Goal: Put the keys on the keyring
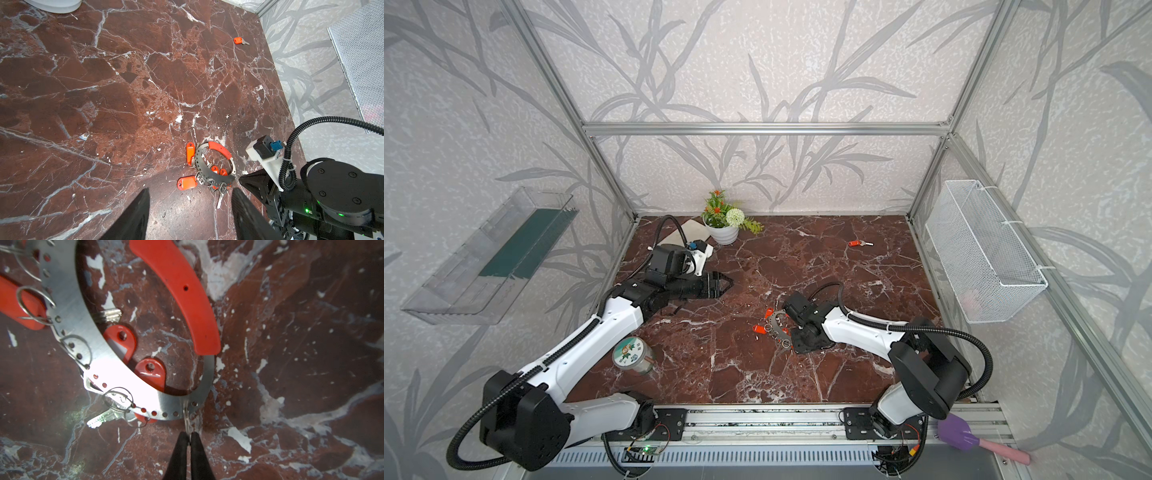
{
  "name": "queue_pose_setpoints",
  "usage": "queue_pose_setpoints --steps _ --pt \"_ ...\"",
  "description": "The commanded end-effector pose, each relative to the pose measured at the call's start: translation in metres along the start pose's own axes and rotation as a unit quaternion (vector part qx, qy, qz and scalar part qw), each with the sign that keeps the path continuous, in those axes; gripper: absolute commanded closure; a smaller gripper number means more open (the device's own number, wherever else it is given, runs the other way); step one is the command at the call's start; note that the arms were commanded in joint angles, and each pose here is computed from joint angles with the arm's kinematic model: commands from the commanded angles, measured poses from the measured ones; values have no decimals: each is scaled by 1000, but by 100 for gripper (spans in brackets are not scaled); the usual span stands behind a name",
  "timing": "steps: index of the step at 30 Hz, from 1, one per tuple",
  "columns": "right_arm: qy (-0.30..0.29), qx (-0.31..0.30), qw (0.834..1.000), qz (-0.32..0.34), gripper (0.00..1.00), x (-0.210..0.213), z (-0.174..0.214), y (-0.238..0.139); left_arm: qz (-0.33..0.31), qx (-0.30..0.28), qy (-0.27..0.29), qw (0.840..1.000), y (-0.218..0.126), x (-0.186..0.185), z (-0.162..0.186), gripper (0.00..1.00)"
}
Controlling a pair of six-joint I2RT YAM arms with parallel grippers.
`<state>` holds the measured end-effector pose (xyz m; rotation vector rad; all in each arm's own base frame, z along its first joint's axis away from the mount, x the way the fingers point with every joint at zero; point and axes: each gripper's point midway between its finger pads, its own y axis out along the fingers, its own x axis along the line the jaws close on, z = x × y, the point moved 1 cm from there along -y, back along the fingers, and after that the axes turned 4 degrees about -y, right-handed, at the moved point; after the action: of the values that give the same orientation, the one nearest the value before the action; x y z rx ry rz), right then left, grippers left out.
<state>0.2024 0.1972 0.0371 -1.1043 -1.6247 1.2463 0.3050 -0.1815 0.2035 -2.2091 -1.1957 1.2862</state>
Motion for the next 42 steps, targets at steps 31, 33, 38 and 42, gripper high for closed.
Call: queue_pose_setpoints --steps 31,33,38,42 --pt "-112 -199 973 -26 91 4 -40 -125 39 -45 36 998 -33 -39 -31 37" --pt "-101 -174 979 -32 85 5 -32 -109 37 -45 34 998 -32 -38 -30 36" --pt "-83 -137 986 -42 76 5 -15 -69 32 -42 33 998 -33 -34 -27 36" --pt "-77 -116 990 -29 72 2 -8 -46 27 -36 32 998 -31 -31 -22 36"
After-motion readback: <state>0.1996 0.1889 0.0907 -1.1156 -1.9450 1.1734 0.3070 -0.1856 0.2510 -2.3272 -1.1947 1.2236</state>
